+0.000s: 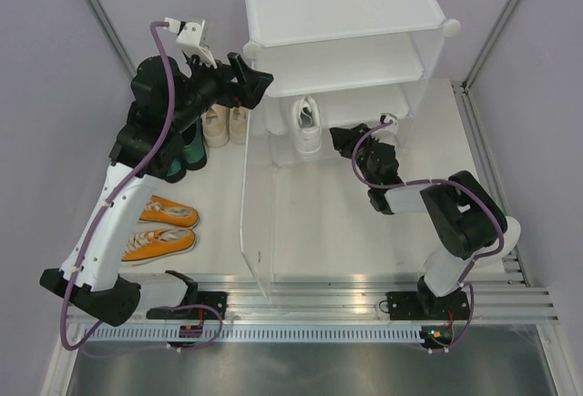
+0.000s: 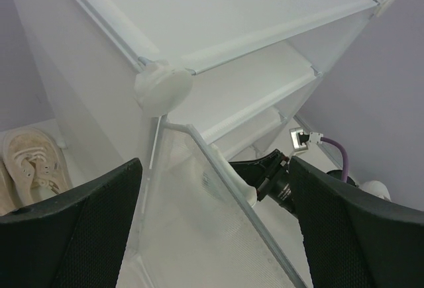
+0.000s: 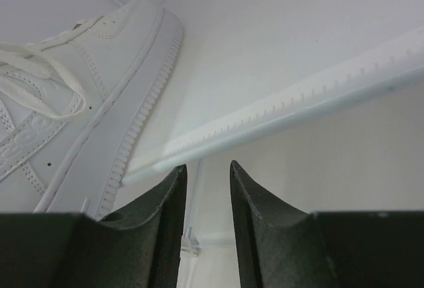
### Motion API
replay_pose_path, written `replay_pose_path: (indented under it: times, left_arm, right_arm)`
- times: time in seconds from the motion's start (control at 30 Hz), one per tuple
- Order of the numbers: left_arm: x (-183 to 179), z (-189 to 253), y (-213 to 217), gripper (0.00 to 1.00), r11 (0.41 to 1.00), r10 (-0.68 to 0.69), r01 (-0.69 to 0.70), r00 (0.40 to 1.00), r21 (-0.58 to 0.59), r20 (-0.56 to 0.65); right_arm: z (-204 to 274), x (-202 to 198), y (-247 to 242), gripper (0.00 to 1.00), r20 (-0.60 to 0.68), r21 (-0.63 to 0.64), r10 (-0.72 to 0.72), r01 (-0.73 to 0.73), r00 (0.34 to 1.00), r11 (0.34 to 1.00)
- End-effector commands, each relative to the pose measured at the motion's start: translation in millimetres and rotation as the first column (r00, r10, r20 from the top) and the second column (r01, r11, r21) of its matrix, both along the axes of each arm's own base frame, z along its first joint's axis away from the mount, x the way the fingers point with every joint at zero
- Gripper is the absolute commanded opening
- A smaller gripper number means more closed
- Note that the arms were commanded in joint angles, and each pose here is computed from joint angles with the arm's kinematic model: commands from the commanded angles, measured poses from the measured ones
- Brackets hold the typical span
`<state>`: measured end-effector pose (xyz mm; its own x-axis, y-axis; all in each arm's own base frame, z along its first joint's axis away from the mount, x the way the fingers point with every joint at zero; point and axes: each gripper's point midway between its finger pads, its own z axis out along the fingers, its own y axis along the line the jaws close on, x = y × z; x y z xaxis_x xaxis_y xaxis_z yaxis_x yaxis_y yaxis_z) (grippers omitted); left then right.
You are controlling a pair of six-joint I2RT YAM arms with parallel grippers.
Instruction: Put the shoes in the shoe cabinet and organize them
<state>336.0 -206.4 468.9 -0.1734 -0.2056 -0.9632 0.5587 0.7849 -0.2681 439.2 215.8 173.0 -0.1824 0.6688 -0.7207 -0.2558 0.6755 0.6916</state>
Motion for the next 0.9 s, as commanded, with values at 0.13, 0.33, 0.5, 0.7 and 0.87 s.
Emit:
replay_pose_path:
  times: [0.13, 0.33, 0.5, 0.7, 0.87]
  left_arm:
    - [0.4, -65.3, 12.3, 0.91, 0.989, 0.053, -0.033, 0.988, 0.142, -0.142]
    - [2.0, -77.0, 17.8, 0.91, 0.988, 0.077, -0.052, 0.983, 0.148, -0.167]
    - [4.1, -85.3, 17.5, 0.91, 0.987, 0.081, -0.052, 0.979, 0.151, -0.189]
    - [4.0, -85.1, 19.6, 0.91, 0.986, 0.09, -0.061, 0.978, 0.152, -0.186]
    - [5.4, -84.2, 24.2, 0.91, 0.985, 0.111, -0.083, 0.977, 0.154, -0.182]
  right_arm:
    - [226.3, -33.4, -28.4, 0.37, 0.624, 0.306, -0.092, -0.134, 0.776, 0.942]
    - [235.0, -34.2, -25.5, 0.36, 0.64, 0.287, -0.071, -0.152, 0.765, 0.946]
    - [238.5, -38.9, -21.0, 0.36, 0.657, 0.273, -0.043, -0.184, 0.753, 0.944]
    - [223.5, -39.4, -17.5, 0.36, 0.636, 0.251, -0.015, -0.189, 0.771, 0.949]
    - [205.1, -43.0, -10.9, 0.4, 0.6, 0.203, 0.041, -0.202, 0.799, 0.958]
